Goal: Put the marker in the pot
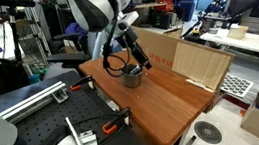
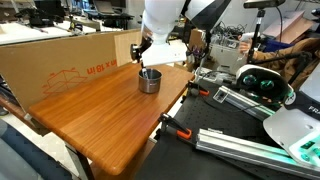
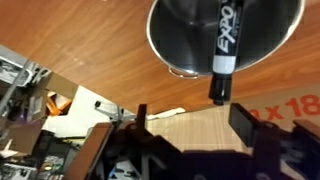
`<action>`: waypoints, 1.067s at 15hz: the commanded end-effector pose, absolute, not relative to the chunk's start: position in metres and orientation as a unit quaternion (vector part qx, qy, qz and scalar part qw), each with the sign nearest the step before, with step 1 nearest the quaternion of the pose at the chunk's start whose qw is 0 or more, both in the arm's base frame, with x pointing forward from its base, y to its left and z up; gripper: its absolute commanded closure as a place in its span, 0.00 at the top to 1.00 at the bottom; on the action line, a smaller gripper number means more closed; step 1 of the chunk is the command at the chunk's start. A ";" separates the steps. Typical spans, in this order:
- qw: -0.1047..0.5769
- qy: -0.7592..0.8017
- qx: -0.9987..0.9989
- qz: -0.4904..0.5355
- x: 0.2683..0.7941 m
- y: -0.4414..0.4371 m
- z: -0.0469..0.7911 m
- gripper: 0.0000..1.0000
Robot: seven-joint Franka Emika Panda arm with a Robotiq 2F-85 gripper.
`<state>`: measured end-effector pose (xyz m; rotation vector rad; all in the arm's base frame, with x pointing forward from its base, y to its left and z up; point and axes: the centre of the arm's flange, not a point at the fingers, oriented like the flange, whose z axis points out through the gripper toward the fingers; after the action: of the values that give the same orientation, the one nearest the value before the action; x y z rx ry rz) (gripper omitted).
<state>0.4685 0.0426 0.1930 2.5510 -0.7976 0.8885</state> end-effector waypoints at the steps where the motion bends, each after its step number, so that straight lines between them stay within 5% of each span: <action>1: 0.152 -0.290 0.887 0.324 0.473 0.049 0.201 1.00; 10: 0.077 -0.381 0.892 0.233 0.494 0.051 0.275 1.00; 16: 0.084 -0.375 0.889 0.249 0.486 0.046 0.248 1.00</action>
<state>0.4865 0.0456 0.2480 2.6527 -1.1202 0.7421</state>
